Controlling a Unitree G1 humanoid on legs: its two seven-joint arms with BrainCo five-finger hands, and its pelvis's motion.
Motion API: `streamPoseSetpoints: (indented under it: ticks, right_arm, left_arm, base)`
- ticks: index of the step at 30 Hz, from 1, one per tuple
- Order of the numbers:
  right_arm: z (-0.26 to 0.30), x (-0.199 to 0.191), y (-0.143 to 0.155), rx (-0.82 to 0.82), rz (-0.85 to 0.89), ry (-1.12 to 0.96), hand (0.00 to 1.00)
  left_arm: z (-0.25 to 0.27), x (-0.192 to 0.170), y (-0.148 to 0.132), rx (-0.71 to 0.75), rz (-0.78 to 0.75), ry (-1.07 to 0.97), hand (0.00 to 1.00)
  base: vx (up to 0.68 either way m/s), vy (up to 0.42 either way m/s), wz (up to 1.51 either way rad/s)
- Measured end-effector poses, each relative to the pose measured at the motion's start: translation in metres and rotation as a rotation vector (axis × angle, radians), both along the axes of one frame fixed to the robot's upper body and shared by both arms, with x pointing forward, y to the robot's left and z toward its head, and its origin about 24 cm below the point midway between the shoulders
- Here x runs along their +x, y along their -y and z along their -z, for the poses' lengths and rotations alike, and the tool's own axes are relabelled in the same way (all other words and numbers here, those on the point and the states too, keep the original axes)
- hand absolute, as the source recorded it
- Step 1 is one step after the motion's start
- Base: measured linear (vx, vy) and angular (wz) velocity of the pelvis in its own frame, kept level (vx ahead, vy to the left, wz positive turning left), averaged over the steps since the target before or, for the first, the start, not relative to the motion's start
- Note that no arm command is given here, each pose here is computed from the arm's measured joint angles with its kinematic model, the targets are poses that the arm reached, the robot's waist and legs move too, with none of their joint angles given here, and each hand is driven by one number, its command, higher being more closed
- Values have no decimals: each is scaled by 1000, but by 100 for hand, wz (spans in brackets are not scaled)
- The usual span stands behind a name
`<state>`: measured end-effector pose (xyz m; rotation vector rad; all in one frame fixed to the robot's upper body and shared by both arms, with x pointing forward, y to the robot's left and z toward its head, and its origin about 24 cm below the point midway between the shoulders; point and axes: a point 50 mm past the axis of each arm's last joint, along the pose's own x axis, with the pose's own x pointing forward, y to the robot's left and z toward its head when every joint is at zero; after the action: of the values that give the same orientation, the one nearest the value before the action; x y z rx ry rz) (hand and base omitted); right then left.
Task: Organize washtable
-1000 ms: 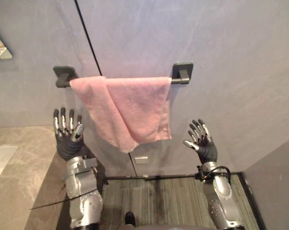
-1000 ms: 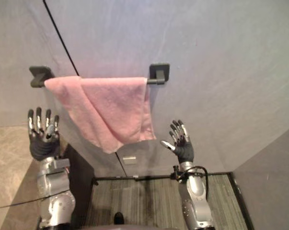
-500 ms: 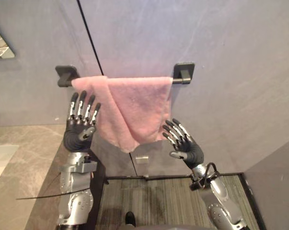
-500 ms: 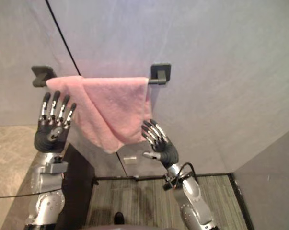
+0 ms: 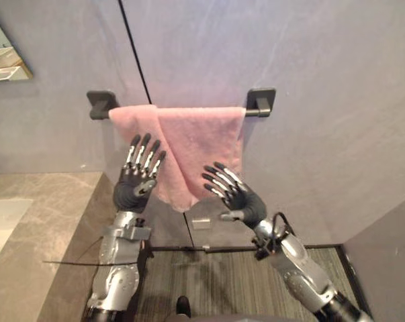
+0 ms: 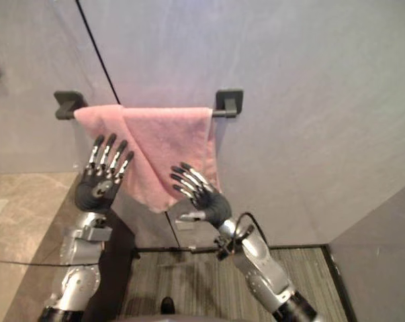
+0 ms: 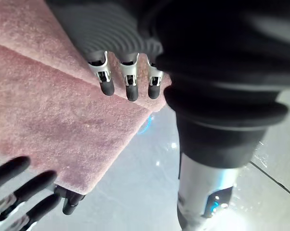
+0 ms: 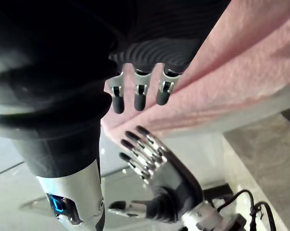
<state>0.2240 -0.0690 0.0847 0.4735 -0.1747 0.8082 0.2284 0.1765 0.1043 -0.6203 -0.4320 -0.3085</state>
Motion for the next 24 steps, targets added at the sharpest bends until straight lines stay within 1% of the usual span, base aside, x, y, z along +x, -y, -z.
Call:
streamPoseSetpoints:
  ticks: [5,11,13,17,24]
  right_arm:
    - [2,7,-10,26,-20,-28,0]
    - [25,19,-24,87,-72,-194,0]
    - [25,20,-28,97,-78,-200,0]
    - [30,24,-35,60,-124,-223,0]
    - [35,34,-33,-34,-109,-209,0]
  left_arm:
    - [-4,5,2,-1,17,18,0]
    - [6,13,17,-28,83,-26,0]
    - [5,14,18,-30,84,-23,0]
    - [2,22,21,-26,96,-11,0]
    - [6,28,20,-18,92,-35,0]
  base:
    - [5,2,6]
    - [1,-3,1]
    - [8,-7,4]
    - [-1,-2,18]
    - [-1,-3,10]
